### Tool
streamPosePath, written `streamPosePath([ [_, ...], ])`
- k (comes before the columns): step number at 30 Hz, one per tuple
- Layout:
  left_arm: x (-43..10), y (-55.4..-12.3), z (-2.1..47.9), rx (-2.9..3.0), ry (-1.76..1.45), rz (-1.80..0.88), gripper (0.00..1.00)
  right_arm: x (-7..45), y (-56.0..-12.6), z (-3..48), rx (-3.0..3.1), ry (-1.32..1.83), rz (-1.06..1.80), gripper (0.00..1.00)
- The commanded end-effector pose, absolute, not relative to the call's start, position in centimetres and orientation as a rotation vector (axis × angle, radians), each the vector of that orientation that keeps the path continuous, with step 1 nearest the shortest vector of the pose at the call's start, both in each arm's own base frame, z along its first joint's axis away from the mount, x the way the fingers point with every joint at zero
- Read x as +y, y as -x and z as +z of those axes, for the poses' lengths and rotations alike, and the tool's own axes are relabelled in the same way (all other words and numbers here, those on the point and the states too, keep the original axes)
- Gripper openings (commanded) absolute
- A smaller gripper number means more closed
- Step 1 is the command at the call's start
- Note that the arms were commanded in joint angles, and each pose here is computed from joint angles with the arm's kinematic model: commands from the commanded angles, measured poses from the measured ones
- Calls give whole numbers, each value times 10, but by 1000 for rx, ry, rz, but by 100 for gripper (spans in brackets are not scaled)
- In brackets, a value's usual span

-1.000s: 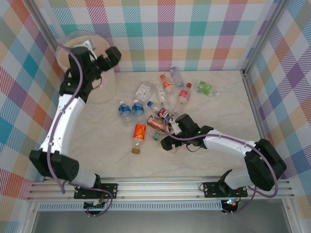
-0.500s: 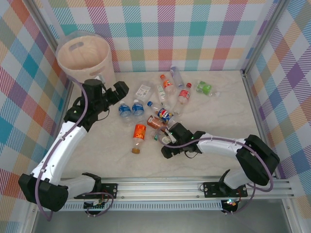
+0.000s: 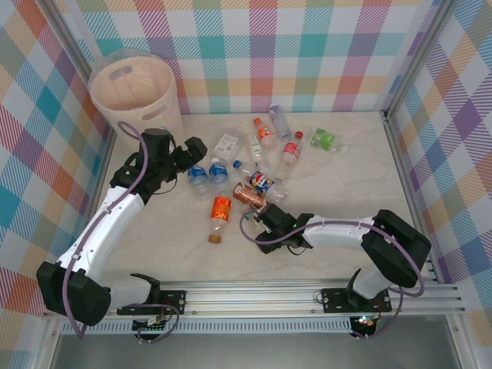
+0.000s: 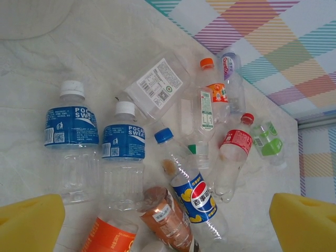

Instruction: Put the plastic bottles in the bin

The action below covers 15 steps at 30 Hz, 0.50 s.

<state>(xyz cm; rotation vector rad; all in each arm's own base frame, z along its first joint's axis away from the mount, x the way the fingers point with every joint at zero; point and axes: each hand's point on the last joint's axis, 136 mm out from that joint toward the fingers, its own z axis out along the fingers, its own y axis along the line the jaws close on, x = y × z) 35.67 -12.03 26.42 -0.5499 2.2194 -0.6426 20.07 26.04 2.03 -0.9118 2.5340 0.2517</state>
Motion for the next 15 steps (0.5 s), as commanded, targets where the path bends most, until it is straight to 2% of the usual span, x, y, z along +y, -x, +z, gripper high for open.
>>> streamPosePath([
  [1, -127, -354, 254, 2254, 521, -659, 100, 270, -207, 47, 2442, 886, 306, 60],
  [8, -161, -357, 241, 2314, 409, -851, 100, 292, -224, 112, 2215, 751, 500, 52],
  [15, -209, -351, 253, 2243, 214, -1168, 100, 311, -244, 145, 2130, 601, 739, 51],
])
